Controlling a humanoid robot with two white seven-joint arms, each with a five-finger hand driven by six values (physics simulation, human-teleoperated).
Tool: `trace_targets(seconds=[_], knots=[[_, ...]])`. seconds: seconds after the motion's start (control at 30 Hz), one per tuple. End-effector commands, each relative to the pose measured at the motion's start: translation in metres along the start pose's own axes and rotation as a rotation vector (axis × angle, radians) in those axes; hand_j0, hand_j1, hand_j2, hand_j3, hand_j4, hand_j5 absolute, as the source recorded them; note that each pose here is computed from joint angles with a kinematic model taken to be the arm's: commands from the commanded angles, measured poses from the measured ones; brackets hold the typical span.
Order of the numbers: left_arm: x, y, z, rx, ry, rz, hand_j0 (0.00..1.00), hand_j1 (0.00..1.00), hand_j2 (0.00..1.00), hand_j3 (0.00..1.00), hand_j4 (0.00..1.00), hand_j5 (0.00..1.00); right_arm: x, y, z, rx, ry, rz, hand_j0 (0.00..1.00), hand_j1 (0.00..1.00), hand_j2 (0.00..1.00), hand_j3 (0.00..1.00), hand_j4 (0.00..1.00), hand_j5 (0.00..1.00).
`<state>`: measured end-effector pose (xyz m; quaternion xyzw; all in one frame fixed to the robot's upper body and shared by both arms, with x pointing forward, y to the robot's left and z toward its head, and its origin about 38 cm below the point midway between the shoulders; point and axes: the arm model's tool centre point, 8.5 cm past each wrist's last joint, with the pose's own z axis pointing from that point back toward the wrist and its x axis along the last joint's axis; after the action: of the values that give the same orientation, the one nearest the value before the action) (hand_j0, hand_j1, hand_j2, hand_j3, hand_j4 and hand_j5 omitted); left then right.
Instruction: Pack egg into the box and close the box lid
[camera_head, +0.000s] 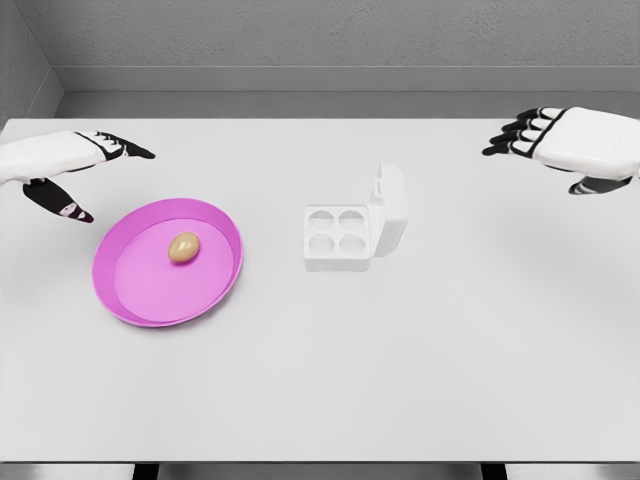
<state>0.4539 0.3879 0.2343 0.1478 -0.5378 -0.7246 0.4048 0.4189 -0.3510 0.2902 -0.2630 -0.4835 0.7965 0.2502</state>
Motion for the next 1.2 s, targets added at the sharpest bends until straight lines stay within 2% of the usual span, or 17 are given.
trace_targets(seconds=[0.0, 0.1, 0.2, 0.23, 0.3, 0.33, 0.4, 0.5, 0.57, 0.6, 0.97, 1.0, 1.1, 1.17], knots=[[0.000, 0.000, 0.000, 0.002, -0.001, 0.003, 1.00, 1.00, 1.00, 1.00, 1.00, 1.00, 0.001, 0.000, -0.002, -0.003, -0.002, 0.000, 1.00, 1.00, 1.00, 1.00, 1.00, 1.00], [0.001, 0.000, 0.000, 0.001, -0.004, 0.002, 1.00, 1.00, 1.00, 1.00, 1.00, 1.00, 0.001, -0.001, -0.001, -0.010, -0.001, -0.004, 1.00, 1.00, 1.00, 1.00, 1.00, 1.00], [0.013, -0.007, -0.014, -0.052, -0.043, -0.017, 1.00, 1.00, 1.00, 1.00, 1.00, 1.00, 0.000, -0.004, 0.004, -0.021, -0.003, -0.013, 1.00, 1.00, 1.00, 1.00, 1.00, 1.00], [0.016, -0.016, -0.020, -0.085, -0.054, -0.018, 1.00, 1.00, 1.00, 1.00, 1.00, 1.00, -0.005, -0.010, 0.012, -0.056, 0.011, -0.026, 1.00, 1.00, 1.00, 1.00, 1.00, 1.00], [0.027, -0.021, -0.027, -0.113, -0.090, -0.034, 1.00, 1.00, 1.00, 1.00, 1.00, 1.00, -0.012, -0.012, 0.024, -0.066, 0.043, -0.031, 1.00, 1.00, 1.00, 1.00, 1.00, 1.00], [0.031, -0.024, -0.030, -0.118, -0.104, -0.035, 1.00, 1.00, 1.00, 1.00, 1.00, 1.00, -0.011, -0.005, 0.022, -0.054, 0.038, -0.043, 1.00, 1.00, 1.00, 1.00, 1.00, 1.00], [0.042, -0.027, -0.037, -0.130, -0.138, -0.047, 1.00, 1.00, 1.00, 1.00, 1.00, 1.00, -0.012, -0.005, 0.023, -0.054, 0.043, -0.040, 1.00, 1.00, 1.00, 1.00, 1.00, 1.00], [0.045, -0.029, -0.040, -0.124, -0.150, -0.041, 1.00, 1.00, 1.00, 1.00, 1.00, 1.00, 0.000, 0.009, 0.007, -0.017, -0.005, -0.057, 1.00, 1.00, 1.00, 1.00, 1.00, 1.00], [0.062, -0.030, -0.048, -0.124, -0.201, -0.058, 1.00, 1.00, 1.00, 1.00, 1.00, 1.00, 0.006, 0.014, 0.000, 0.001, -0.027, -0.062, 1.00, 1.00, 1.00, 1.00, 1.00, 1.00], [0.064, -0.037, -0.049, -0.135, -0.207, -0.049, 1.00, 1.00, 1.00, 1.00, 1.00, 1.00, 0.005, 0.014, 0.001, 0.001, -0.026, -0.063, 1.00, 1.00, 1.00, 1.00, 1.00, 1.00], [0.054, -0.051, -0.051, -0.168, -0.177, -0.030, 0.97, 0.97, 0.97, 0.97, 0.97, 0.97, 0.004, 0.009, 0.003, -0.007, -0.022, -0.049, 1.00, 1.00, 1.00, 1.00, 1.00, 1.00], [0.048, -0.053, -0.050, -0.173, -0.158, -0.023, 0.97, 0.97, 0.97, 0.97, 0.97, 0.97, 0.005, 0.009, 0.003, -0.005, -0.025, -0.047, 1.00, 1.00, 1.00, 1.00, 1.00, 1.00], [0.046, -0.056, -0.052, -0.181, -0.151, -0.027, 0.96, 0.96, 0.96, 0.96, 0.96, 0.96, 0.008, 0.015, 0.001, 0.009, -0.034, -0.058, 1.00, 1.00, 1.00, 1.00, 1.00, 1.00], [0.048, -0.055, -0.056, -0.178, -0.156, -0.028, 0.96, 0.96, 0.96, 0.96, 0.96, 0.96, 0.018, 0.028, -0.009, 0.045, -0.068, -0.068, 1.00, 1.00, 1.00, 1.00, 1.00, 1.00]])
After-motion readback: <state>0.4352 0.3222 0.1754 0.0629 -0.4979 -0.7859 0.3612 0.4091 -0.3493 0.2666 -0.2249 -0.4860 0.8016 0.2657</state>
